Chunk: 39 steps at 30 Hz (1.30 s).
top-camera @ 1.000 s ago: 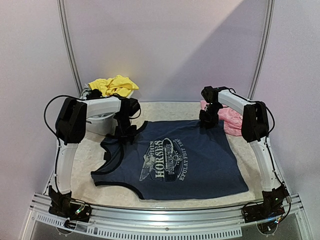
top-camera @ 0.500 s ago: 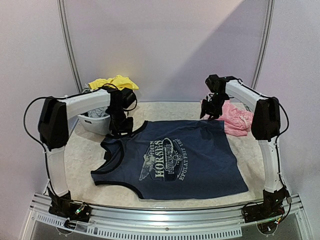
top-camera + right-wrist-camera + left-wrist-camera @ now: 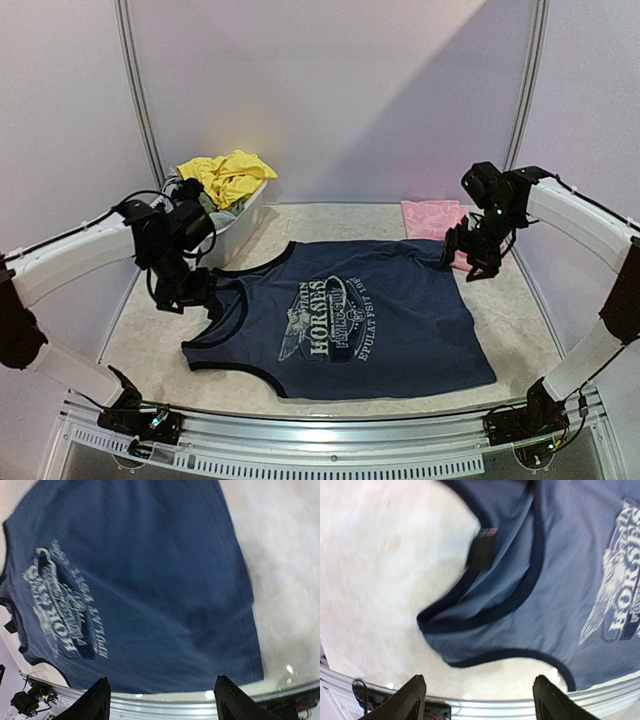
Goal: Fold and stack the mixed laundry pile
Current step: Pick up the flattened tank top from the center of the board.
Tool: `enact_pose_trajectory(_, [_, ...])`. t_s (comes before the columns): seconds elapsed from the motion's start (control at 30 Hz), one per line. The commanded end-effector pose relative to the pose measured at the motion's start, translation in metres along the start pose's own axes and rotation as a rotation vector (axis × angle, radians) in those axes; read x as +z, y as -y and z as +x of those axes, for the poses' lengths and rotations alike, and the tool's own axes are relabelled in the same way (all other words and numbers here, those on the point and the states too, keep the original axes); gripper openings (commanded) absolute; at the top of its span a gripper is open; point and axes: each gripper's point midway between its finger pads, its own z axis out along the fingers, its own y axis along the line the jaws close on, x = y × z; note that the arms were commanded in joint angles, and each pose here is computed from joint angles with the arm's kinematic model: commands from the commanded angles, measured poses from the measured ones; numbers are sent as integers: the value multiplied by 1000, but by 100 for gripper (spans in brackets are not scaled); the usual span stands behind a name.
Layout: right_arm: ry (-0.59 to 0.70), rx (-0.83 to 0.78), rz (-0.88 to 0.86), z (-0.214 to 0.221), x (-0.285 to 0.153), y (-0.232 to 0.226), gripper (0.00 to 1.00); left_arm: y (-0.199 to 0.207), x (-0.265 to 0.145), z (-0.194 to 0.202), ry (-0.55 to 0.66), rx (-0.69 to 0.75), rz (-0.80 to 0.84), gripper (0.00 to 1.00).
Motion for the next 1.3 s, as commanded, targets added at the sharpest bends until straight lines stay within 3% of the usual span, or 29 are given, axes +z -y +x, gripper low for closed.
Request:
enact_pose_trajectory(0.0, [-59, 147, 133, 61, -6, 54, 71, -25, 6, 54, -66, -90, 12, 74])
enact_pose_trajectory(0.2, [-169, 208, 260, 130, 7, 118, 65, -54, 19, 98, -64, -203, 39, 68])
enact_pose_trajectory(0.4, [-187, 257, 131, 160, 54, 130, 61, -66, 39, 115, -45, -294, 64, 62])
enact_pose_trajectory(0.7, [-124, 377, 93, 174, 90, 153, 46, -71, 45, 129, -50, -340, 103, 58])
enact_pose_trajectory(1.1, [5, 474, 115, 164, 89, 171, 37, -77, 40, 135, -46, -351, 98, 55])
enact_pose_trajectory(1.27, [14, 479, 121, 164, 90, 174, 24, -64, 33, 127, -46, -313, 137, 48])
